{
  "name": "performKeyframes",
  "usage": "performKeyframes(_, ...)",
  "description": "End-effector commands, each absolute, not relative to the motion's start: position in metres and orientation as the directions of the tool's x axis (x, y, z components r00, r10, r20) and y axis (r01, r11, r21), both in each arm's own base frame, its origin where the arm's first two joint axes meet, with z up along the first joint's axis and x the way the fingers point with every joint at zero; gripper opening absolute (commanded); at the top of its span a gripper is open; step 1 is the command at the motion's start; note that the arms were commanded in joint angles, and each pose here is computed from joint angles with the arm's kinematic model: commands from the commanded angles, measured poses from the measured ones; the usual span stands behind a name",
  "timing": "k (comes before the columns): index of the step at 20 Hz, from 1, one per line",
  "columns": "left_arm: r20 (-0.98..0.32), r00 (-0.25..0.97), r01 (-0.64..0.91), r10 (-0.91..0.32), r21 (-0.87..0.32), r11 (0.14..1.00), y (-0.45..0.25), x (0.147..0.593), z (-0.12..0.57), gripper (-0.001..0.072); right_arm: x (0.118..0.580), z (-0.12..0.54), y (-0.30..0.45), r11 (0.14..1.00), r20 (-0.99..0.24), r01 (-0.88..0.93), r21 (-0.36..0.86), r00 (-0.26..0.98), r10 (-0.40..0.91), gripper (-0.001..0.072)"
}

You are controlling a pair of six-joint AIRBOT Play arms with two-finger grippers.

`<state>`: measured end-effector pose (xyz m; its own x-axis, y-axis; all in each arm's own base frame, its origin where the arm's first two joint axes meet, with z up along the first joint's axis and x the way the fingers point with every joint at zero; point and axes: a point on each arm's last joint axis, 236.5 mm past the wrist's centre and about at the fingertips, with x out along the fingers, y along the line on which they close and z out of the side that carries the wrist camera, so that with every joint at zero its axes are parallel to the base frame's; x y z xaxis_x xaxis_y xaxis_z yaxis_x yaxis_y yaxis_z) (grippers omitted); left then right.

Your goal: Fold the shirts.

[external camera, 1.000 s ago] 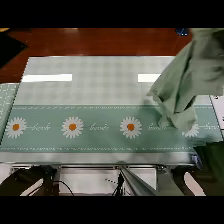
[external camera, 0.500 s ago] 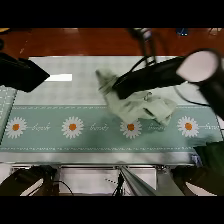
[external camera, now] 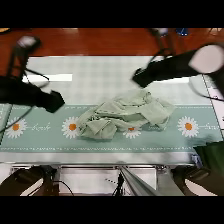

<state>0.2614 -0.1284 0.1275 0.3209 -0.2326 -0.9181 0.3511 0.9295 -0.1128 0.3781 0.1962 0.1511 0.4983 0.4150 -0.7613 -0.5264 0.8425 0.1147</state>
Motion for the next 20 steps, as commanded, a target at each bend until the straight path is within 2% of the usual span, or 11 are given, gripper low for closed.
performKeyframes(1, -0.937, 0.160, 0.308, -0.311, -0.252, 0.917, -0.147, 0.235, 0.064, 0.0668, 0.386, 0.165, 0.053, 0.948, -0.801, -0.299, -0.107, 0.591, 0.096, 0.0497)
performKeyframes(3, -0.904, 0.098, 0.254, -0.416, -0.382, 0.889, -0.161, 0.225, 0.040, 0.0670, 0.387, 0.171, -0.005, 0.988, -0.790, -0.142, -0.061, 0.612, 0.039, 0.0539)
performKeyframes(7, -0.820, 0.075, 0.078, -0.567, -0.562, 0.823, -0.161, 0.223, 0.010, 0.0670, 0.391, 0.176, -0.065, 0.989, -0.739, 0.058, 0.134, 0.671, 0.061, 0.0541)
performKeyframes(9, -0.817, 0.067, 0.001, -0.573, -0.574, 0.819, -0.145, 0.218, -0.010, 0.0669, 0.390, 0.171, -0.081, 0.978, -0.728, 0.102, 0.180, 0.683, 0.062, 0.0541)
performKeyframes(13, -0.803, 0.067, -0.081, -0.592, -0.596, 0.799, -0.125, 0.210, -0.036, 0.0664, 0.384, 0.146, -0.083, 0.974, -0.758, 0.118, 0.194, 0.648, 0.073, 0.0541)
performKeyframes(20, -0.728, 0.109, -0.208, -0.677, -0.683, 0.701, -0.141, 0.242, -0.064, 0.0664, 0.378, 0.122, -0.078, 0.970, -0.788, 0.117, 0.214, 0.608, 0.100, 0.0541)
